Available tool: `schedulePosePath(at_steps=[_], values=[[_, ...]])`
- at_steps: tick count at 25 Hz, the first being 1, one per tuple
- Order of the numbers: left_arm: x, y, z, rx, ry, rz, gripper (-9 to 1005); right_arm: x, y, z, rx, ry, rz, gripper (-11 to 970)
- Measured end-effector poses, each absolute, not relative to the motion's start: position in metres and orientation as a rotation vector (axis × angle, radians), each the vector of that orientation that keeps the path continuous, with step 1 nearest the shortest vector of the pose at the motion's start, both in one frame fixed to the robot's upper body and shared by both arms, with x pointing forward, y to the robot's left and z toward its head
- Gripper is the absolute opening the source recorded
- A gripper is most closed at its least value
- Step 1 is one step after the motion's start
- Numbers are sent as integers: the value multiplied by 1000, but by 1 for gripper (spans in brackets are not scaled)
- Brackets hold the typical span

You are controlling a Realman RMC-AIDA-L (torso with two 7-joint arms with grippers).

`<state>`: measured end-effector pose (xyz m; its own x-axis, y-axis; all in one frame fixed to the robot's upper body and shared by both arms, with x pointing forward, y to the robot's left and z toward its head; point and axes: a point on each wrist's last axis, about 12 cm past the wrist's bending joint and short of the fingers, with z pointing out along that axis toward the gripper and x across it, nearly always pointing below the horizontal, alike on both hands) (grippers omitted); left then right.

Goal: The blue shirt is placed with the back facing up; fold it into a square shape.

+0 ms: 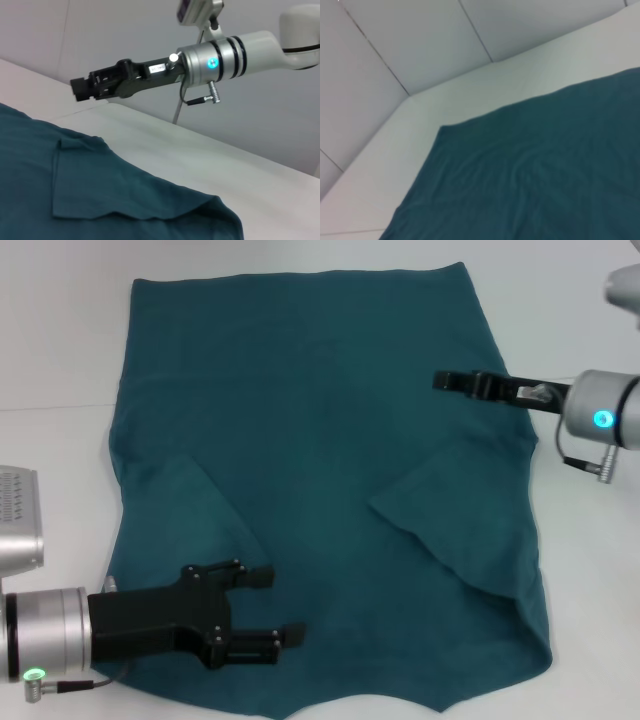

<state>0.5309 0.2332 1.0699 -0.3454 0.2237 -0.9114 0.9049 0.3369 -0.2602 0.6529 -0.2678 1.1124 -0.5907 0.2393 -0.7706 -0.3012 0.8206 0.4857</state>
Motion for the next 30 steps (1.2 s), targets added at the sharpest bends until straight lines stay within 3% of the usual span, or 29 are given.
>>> schedulePosePath(at_steps=[7,18,30], values=[[532,233,1070,997,1785,-1045,887,630,-300,1111,-59,2080,810,475],[529,248,1072,861,1902,-1079,888,573,-344,1111,-155,2040,1015,912],[525,295,1072,461,2082,-1040,888,560,-341,1105,-240,2099,1062,928]])
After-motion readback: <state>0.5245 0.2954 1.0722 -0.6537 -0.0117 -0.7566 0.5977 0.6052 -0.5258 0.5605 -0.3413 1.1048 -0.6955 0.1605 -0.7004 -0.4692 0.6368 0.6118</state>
